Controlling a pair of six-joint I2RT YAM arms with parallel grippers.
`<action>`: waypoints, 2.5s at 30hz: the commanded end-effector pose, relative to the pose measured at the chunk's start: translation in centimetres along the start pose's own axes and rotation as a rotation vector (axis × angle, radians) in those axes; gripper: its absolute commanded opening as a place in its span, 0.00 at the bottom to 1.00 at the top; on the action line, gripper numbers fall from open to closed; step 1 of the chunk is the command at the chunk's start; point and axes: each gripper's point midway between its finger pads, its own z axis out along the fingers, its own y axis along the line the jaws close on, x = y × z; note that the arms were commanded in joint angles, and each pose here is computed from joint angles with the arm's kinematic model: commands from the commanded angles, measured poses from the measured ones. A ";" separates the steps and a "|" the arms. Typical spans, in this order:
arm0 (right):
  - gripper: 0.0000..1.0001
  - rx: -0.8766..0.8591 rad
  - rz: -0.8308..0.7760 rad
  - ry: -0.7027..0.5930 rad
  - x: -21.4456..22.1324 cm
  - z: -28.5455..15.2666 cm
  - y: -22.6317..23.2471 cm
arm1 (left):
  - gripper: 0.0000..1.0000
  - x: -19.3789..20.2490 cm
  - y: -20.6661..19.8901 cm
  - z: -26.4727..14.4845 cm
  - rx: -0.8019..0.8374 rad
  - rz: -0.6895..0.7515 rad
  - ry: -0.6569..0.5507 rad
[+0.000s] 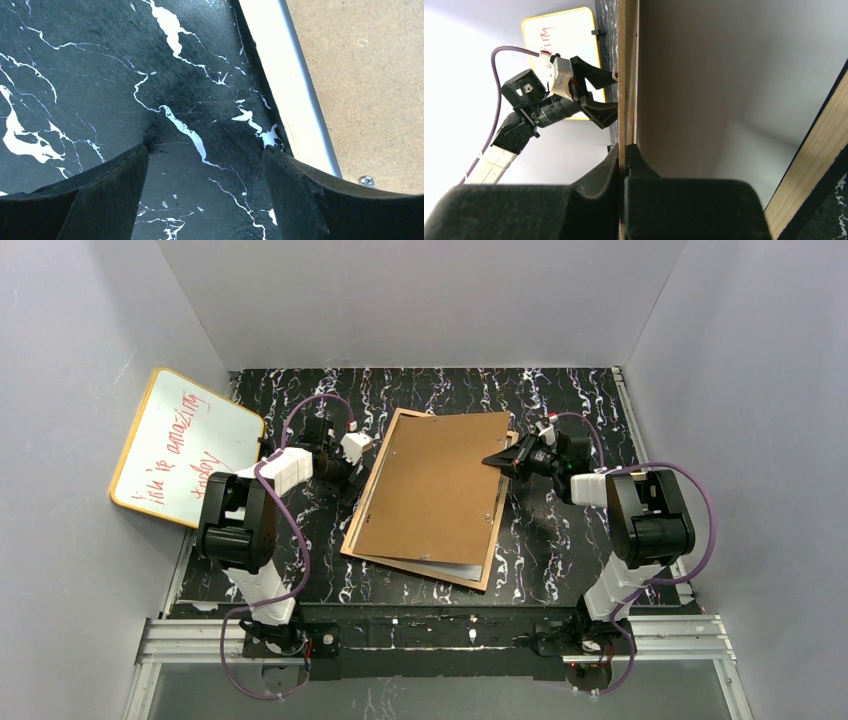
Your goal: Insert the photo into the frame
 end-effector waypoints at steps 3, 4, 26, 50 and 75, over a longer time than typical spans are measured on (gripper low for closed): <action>0.01 -0.106 -0.125 -0.066 -2.7 -0.4 4.1 | 0.80 2.6 -2.5 0.5 0.105 -0.035 0.106; 0.01 -0.111 -0.128 -0.065 -2.8 -0.5 4.3 | 0.80 2.7 -2.6 0.5 0.106 -0.037 0.110; 0.01 -0.069 0.013 0.017 -0.5 0.4 1.3 | 0.79 2.3 -3.3 0.7 0.129 -0.029 0.106; 0.01 -0.038 0.042 -0.026 0.1 0.5 0.5 | 0.79 2.7 -4.2 1.0 0.148 -0.010 0.116; 0.56 0.421 -0.221 0.022 0.1 1.7 -1.2 | 0.79 2.0 -6.0 -0.5 0.210 0.010 0.115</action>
